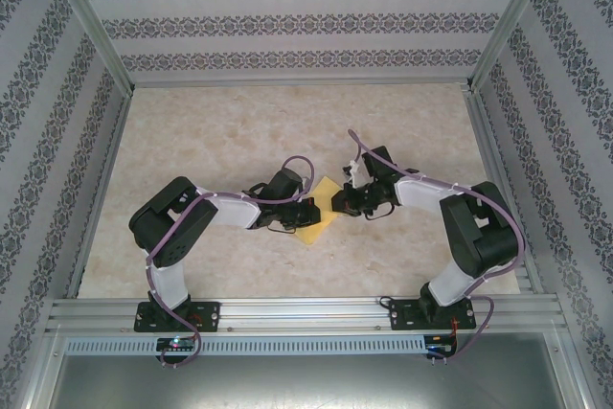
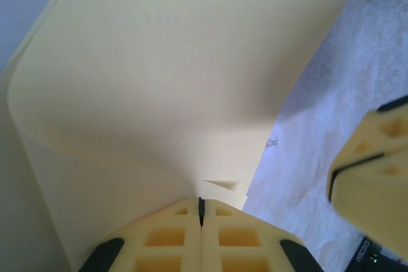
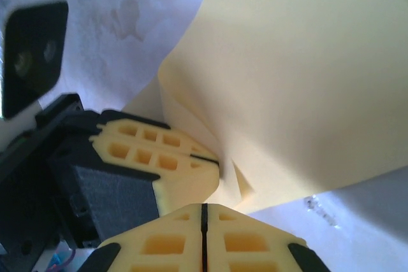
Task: Fold a paper plane with a square sheet of paper (pick it up from the middle)
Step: Fold the triangle a second time at the center of the table.
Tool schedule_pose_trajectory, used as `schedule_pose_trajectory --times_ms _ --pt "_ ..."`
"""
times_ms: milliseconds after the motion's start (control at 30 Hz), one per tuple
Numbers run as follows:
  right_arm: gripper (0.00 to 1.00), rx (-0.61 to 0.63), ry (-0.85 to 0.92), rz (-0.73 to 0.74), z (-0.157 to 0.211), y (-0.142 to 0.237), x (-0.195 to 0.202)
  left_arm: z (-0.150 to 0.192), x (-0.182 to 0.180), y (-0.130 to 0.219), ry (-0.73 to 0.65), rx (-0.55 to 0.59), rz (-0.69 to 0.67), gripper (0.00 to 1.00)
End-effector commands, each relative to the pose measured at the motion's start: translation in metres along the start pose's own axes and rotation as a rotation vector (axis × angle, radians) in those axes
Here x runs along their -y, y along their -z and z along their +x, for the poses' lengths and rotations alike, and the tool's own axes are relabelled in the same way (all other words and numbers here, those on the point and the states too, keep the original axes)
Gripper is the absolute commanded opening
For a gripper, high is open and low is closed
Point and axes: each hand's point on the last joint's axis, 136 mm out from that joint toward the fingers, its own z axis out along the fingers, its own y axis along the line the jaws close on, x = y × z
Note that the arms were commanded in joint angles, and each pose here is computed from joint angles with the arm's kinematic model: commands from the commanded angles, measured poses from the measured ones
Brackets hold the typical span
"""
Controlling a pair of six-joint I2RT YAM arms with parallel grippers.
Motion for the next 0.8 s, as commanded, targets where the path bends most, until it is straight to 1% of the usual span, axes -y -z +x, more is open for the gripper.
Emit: schedule_pose_trajectory --times_ms 0,200,367,633,767 --pt "0.06 -0.012 -0.003 -0.031 0.007 -0.004 -0.007 0.01 -0.015 0.001 -0.011 -0.015 -0.061 0.05" --pt "0.04 -0.047 -0.005 -0.039 0.01 -0.02 -0.007 0.01 -0.014 0.001 -0.008 -0.016 -0.056 0.05" --pt "0.02 -0.075 -0.016 -0.018 0.013 -0.028 0.001 0.008 -0.011 0.001 -0.002 -0.006 -0.042 0.05" --pt "0.02 -0.091 -0.026 0.041 0.016 -0.036 0.019 0.006 -0.005 -0.001 0.003 -0.007 -0.009 0.05" --pt "0.02 -0.112 -0.02 0.095 0.02 -0.04 0.029 0.006 0.001 0.0 -0.002 -0.01 0.011 0.05"
